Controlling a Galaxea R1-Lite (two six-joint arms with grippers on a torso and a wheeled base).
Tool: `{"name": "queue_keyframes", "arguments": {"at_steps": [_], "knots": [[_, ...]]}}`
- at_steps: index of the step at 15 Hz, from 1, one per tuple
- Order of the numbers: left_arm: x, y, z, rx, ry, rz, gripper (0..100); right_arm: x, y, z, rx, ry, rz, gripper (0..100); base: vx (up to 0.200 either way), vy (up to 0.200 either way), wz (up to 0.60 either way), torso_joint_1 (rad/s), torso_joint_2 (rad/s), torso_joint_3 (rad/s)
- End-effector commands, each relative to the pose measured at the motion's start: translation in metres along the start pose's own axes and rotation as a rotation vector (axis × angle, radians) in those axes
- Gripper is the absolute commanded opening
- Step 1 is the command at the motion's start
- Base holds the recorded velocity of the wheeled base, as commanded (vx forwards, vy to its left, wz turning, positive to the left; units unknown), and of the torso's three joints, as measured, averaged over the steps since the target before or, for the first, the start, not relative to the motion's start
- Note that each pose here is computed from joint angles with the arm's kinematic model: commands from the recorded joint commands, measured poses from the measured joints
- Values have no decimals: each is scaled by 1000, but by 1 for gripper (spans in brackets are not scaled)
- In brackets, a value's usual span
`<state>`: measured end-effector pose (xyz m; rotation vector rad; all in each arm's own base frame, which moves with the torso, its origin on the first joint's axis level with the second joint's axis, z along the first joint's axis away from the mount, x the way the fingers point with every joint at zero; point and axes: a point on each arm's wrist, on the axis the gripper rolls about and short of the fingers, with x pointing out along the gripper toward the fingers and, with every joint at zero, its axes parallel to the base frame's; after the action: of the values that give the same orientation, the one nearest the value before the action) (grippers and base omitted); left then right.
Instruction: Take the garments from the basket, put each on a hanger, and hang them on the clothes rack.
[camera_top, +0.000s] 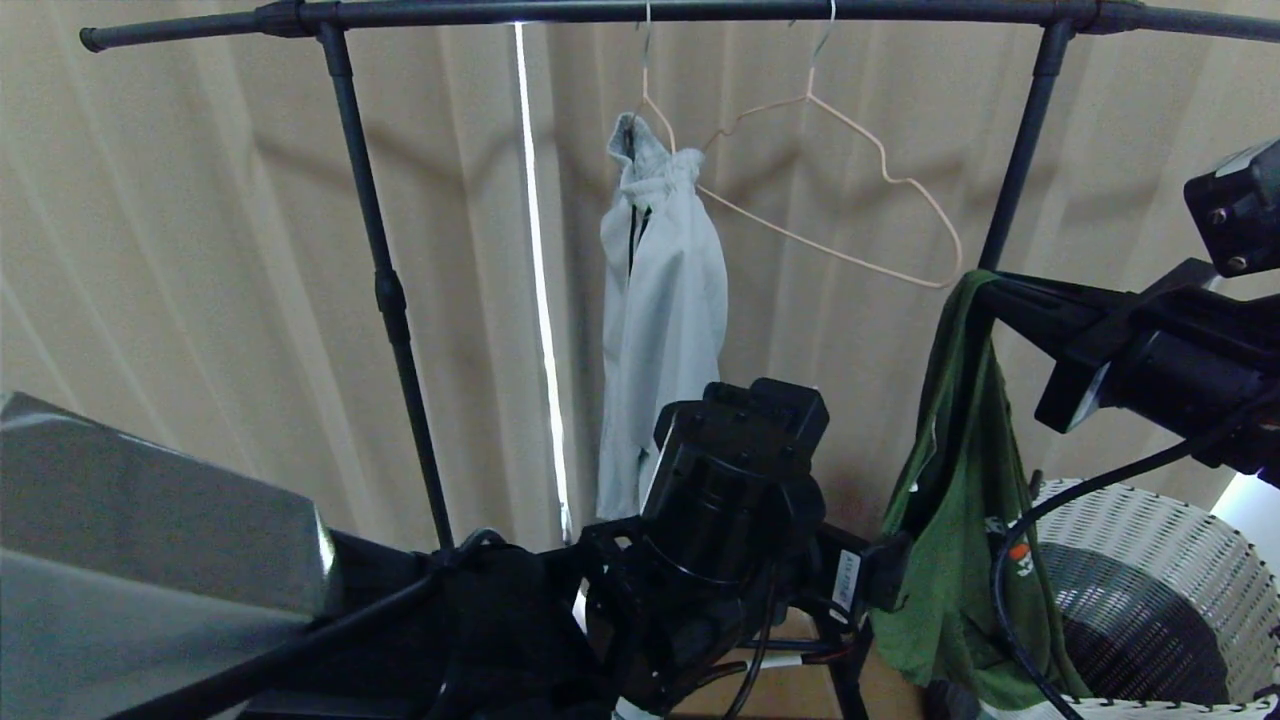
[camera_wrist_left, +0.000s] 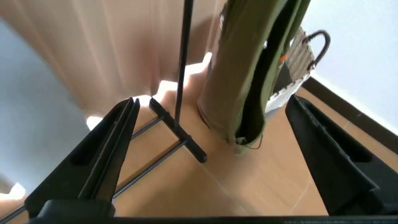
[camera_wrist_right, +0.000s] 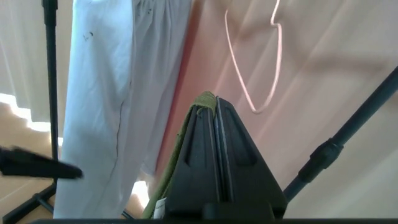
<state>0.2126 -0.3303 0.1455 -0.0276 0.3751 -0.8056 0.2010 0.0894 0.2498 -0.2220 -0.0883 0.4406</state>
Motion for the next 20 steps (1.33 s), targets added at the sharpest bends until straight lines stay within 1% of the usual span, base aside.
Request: {"name": "queue_keyframes", "arguments": {"at_steps": [1,4,7,10,12,15,19,20], "knots": [[16,-2,-10,4,23,2,100,0,1,2,0,-7,4,0,0,0,0,0,0,0],[27,-2,-18,5,28,6,100,-1,0,3,0,-15,2,0,0,0,0,0,0,0],[36,1,-24,3,15,43,100,-5,0,6,7,-27,2,0,0,0,0,0,0,0],[37,7,-25,0,18,58,100,-8,4,10,9,-44,21,0,0,0,0,0,0,0],[36,7,-31,4,36,60,100,-8,4,13,9,-53,18,0,0,0,0,0,0,0],[30,11,-40,12,70,84,100,-6,3,18,11,-70,15,0,0,0,0,0,0,0],[0,16,-47,27,118,81,100,-4,3,18,14,-67,15,0,0,0,0,0,0,0],[-4,16,-49,29,126,81,0,-4,3,18,12,-67,15,0,0,0,0,0,0,0]]}}
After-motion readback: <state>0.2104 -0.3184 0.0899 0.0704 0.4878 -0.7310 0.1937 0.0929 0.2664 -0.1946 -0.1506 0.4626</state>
